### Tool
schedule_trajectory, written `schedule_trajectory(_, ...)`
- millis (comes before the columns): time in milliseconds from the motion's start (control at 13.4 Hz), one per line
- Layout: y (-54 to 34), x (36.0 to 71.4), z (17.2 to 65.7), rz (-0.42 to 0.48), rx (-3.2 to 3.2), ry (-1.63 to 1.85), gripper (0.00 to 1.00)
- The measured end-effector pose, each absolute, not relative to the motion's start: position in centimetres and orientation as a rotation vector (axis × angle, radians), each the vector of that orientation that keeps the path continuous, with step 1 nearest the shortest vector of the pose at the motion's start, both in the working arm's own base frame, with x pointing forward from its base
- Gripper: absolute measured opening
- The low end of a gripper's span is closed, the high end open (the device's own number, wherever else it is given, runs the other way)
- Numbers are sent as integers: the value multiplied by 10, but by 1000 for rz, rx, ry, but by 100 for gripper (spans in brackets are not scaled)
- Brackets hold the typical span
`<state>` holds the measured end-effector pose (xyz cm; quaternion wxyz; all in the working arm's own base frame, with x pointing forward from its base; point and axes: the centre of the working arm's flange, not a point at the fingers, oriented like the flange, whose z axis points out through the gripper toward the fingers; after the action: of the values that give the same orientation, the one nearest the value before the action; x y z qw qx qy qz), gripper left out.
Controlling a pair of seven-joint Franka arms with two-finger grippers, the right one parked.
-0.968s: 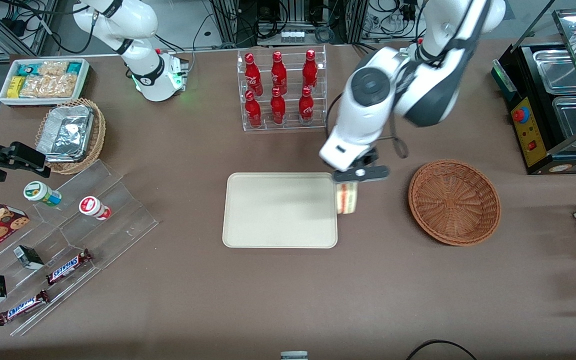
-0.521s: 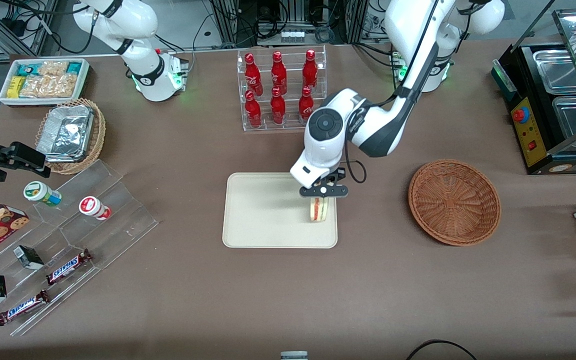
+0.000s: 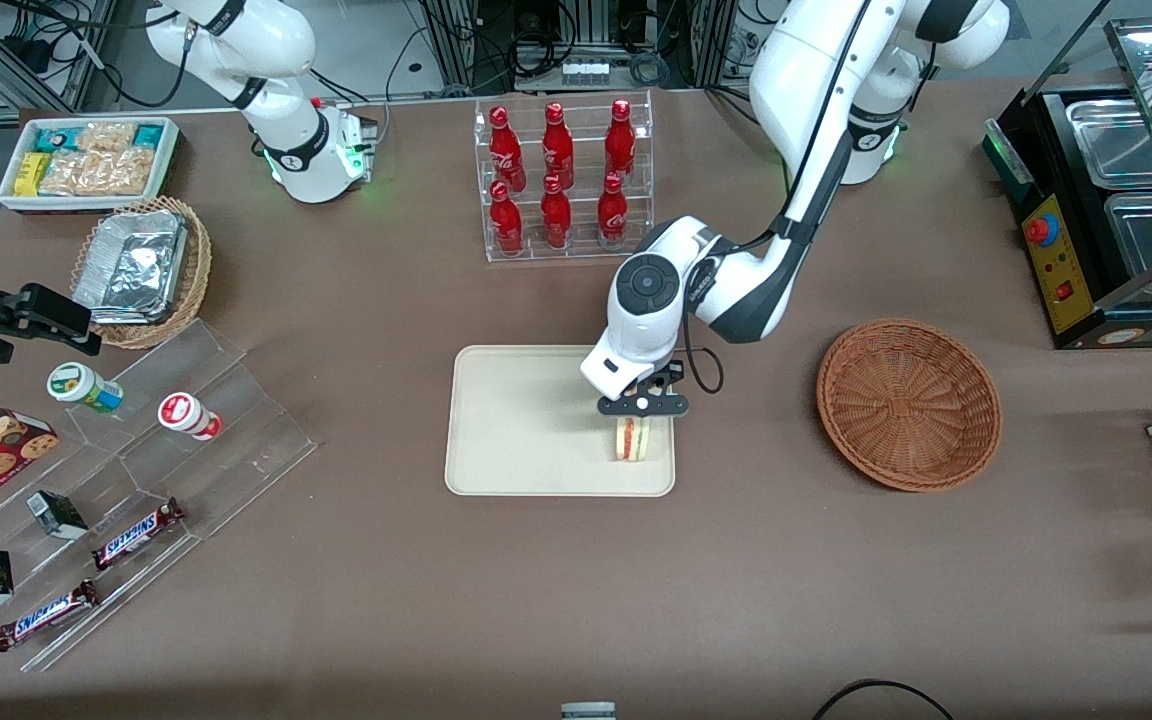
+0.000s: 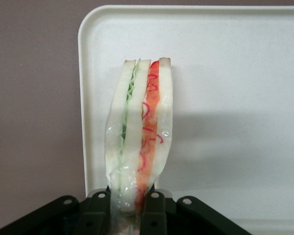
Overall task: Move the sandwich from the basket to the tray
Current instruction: 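Lift the sandwich and carry it with the left gripper over the tray, then lower the sandwich onto the tray and open the left gripper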
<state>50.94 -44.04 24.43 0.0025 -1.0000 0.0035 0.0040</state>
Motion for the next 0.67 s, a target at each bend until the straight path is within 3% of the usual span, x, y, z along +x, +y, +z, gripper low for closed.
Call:
schedule_trajectory(298, -450, 504, 239, -11, -3151, 34, 23)
schedule_trajectory(447, -451, 505, 240, -16, -3154, 36, 36)
schedule_trajectory(670, -454, 507, 246, -30, -3161, 35, 67)
